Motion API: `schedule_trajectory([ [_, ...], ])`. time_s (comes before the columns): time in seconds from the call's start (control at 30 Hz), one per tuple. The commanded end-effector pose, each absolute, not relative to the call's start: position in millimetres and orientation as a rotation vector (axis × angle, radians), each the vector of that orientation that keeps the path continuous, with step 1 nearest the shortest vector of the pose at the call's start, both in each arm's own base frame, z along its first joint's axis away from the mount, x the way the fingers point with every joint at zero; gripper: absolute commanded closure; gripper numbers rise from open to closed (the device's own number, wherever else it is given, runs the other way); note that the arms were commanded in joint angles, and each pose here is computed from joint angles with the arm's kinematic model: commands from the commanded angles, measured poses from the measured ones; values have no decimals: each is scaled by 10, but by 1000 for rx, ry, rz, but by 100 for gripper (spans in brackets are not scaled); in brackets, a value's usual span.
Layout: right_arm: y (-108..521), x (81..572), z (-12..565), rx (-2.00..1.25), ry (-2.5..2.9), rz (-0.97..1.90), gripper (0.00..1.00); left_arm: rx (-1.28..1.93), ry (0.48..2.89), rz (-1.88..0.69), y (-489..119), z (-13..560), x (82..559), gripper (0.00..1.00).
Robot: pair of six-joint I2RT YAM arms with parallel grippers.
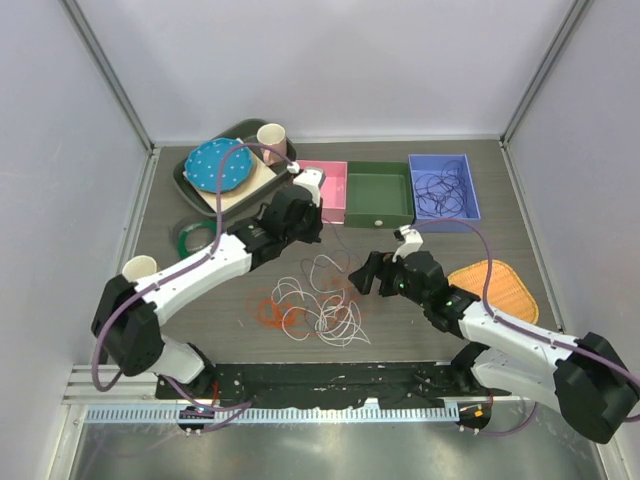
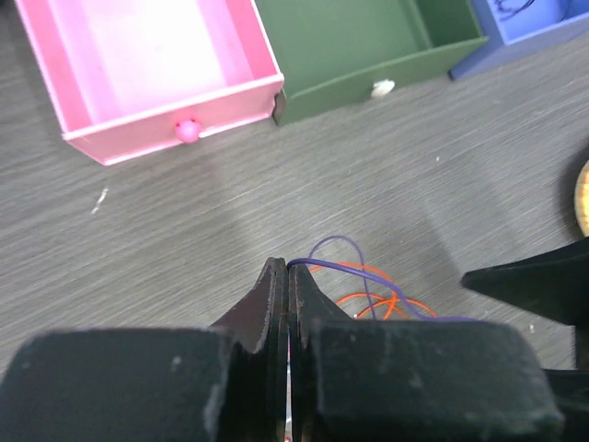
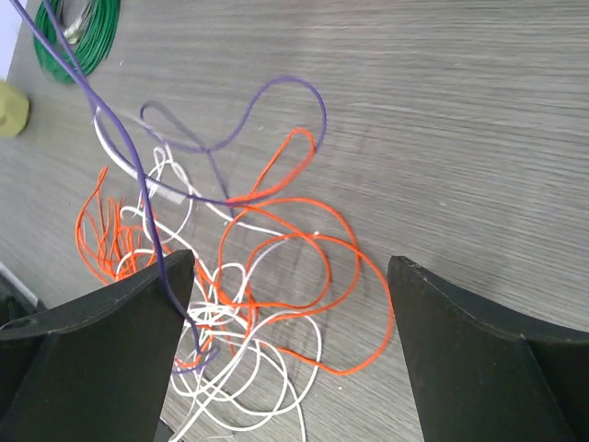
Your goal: Untangle the cables
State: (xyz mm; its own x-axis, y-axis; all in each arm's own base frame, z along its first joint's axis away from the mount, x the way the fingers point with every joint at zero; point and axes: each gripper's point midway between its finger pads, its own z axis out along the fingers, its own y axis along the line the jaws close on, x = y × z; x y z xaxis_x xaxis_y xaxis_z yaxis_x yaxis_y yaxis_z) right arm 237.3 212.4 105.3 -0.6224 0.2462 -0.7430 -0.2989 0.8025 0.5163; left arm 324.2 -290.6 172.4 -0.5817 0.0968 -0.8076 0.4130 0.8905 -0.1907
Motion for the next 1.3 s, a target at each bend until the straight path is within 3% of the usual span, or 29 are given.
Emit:
schedule_trajectory([
  [0.0, 2533, 2420, 1557, -191, 1921, 896, 9, 309, 2128, -416, -2700, 2162, 3161, 100],
  [0.47, 2599, 2016, 2231, -331, 1583, 1124, 8, 84, 1830, -571, -2291, 3615, 2900, 100],
  [0.7, 2963, 2002, 2296, -394, 1591, 1196, 8, 61, 1775, -580, -2169, 4165, 2824, 100],
  [0.9, 3373, 2146, 2396, -616, 1526, 1040, 9, 116, 1729, -665, -2235, 4468, 2705, 100],
  [1.13, 3195, 2322, 2667, -675, 1352, 797, 6, 120, 1700, -674, -2170, 4606, 2640, 100],
  [1.27, 3146, 2385, 2861, -592, 1348, 795, 4, 139, 1697, -700, -2223, 4606, 2621, 100],
])
